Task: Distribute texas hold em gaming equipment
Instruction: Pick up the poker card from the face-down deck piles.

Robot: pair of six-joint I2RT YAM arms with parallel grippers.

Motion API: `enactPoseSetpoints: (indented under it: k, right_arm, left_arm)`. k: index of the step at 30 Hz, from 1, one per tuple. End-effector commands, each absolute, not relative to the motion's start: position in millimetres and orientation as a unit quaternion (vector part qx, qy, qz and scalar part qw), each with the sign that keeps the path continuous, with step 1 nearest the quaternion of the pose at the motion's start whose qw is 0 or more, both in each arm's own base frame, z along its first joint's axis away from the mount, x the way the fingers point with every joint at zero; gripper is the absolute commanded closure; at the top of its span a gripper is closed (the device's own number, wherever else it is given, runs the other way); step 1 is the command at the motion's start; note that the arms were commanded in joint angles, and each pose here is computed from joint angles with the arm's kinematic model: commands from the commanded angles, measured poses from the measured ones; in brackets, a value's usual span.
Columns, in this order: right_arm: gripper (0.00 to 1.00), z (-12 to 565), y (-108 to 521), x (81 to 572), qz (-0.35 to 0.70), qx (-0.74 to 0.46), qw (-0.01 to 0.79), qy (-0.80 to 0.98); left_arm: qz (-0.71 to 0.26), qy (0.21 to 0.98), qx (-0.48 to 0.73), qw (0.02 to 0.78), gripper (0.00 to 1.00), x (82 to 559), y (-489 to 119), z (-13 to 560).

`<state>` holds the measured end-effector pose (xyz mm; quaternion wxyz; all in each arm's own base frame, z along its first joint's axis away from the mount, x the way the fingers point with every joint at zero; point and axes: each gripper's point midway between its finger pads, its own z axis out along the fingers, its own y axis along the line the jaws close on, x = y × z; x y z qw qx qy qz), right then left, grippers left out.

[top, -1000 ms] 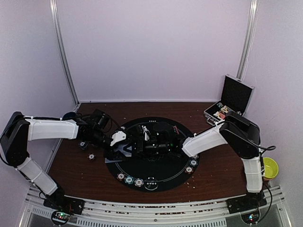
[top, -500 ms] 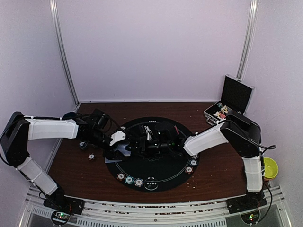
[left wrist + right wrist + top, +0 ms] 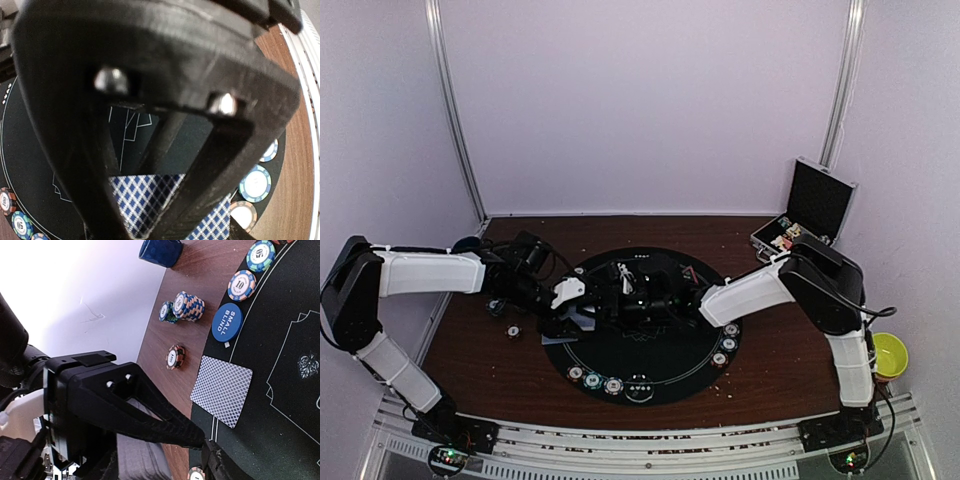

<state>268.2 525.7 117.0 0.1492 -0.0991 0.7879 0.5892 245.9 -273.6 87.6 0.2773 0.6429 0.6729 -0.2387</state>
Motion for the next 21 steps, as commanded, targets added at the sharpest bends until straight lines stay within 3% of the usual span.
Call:
enactPoseSetpoints:
  k: [1, 15, 21]
  right_arm:
    - [0.48, 103, 530, 270, 0.573, -0.101, 0.149, 0.799]
    - [0.71, 89, 493, 276, 0.533, -0.094, 0.168, 0.824]
    - [0.76, 96, 491, 274, 0.539, -0.102, 0.168, 0.819]
  left_arm:
    - [-0.244, 0.665, 0.643, 0.29, 0.6, 251, -278, 96]
    - [-0.244, 0.666, 0.643, 0.288, 0.6, 251, -278, 96]
    - [-0.243, 0.668, 0.643, 0.286, 0.6, 252, -278, 95]
